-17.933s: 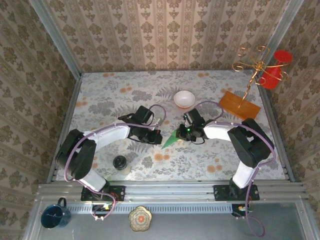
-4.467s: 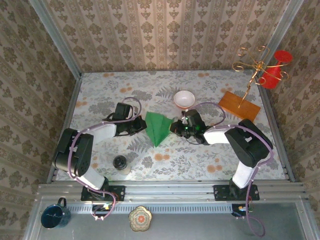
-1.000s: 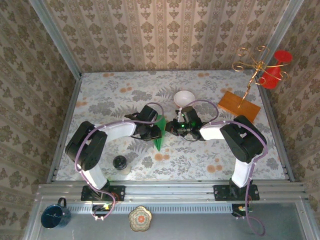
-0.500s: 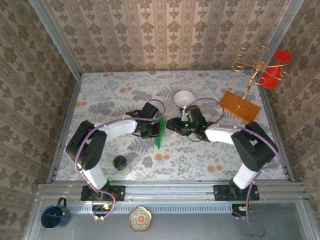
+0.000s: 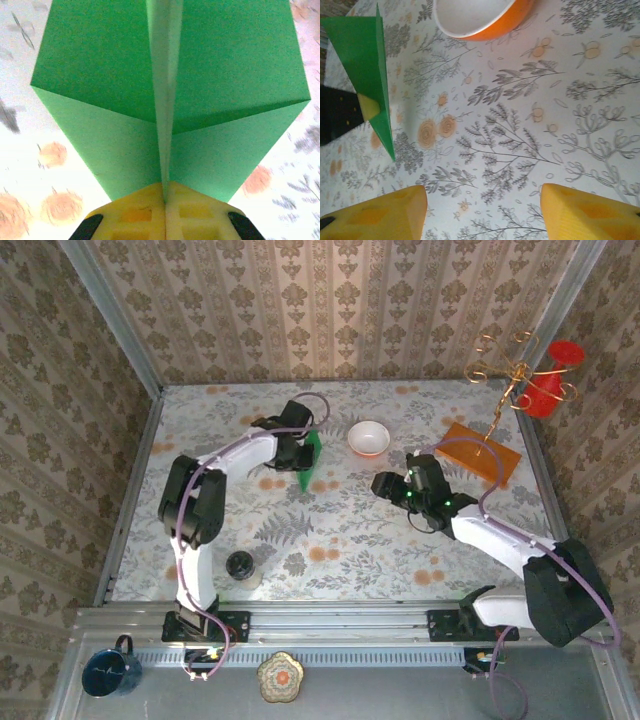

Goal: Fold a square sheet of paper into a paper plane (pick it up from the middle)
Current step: Move the paper plane to the top-center of the table.

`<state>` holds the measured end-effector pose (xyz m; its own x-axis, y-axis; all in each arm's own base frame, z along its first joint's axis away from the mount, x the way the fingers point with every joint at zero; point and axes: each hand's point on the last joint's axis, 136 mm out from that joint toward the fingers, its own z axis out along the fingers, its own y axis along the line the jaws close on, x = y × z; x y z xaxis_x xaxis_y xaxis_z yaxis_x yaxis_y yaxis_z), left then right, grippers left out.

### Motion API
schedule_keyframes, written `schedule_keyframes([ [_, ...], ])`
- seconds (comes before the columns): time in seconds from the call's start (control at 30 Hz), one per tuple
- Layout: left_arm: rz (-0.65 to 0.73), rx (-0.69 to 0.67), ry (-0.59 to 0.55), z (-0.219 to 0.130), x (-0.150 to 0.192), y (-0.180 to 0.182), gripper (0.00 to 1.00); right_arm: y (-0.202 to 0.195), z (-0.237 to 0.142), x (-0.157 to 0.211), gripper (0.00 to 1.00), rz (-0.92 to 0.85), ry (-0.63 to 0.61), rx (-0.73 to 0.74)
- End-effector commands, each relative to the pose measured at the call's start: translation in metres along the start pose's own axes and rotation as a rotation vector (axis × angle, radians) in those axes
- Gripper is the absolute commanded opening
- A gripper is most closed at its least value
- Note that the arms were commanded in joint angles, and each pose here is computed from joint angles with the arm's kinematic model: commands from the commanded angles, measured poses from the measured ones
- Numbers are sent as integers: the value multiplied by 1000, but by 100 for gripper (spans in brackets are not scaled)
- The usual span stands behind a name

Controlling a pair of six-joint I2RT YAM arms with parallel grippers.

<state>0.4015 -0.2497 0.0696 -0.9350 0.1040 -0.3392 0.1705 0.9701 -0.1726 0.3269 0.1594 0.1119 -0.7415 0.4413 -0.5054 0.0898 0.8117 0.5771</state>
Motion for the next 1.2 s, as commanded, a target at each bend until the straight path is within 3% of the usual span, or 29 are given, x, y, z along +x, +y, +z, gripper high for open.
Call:
schedule_keyframes([
  [0.0,104,-128,55,7,-5,22,9,-22,-4,4,64,-16,-1,84],
  [0.43,94,-183,103,41,-27,32,15,-32,-8,-2,64,2,3,96],
  [0.6,61,-185,106,45,-26,34,24,-33,-8,-2,64,7,2,93],
  [1.17,-37,-232,164,71,-8,45,34,-36,-10,0,65,10,2,94],
])
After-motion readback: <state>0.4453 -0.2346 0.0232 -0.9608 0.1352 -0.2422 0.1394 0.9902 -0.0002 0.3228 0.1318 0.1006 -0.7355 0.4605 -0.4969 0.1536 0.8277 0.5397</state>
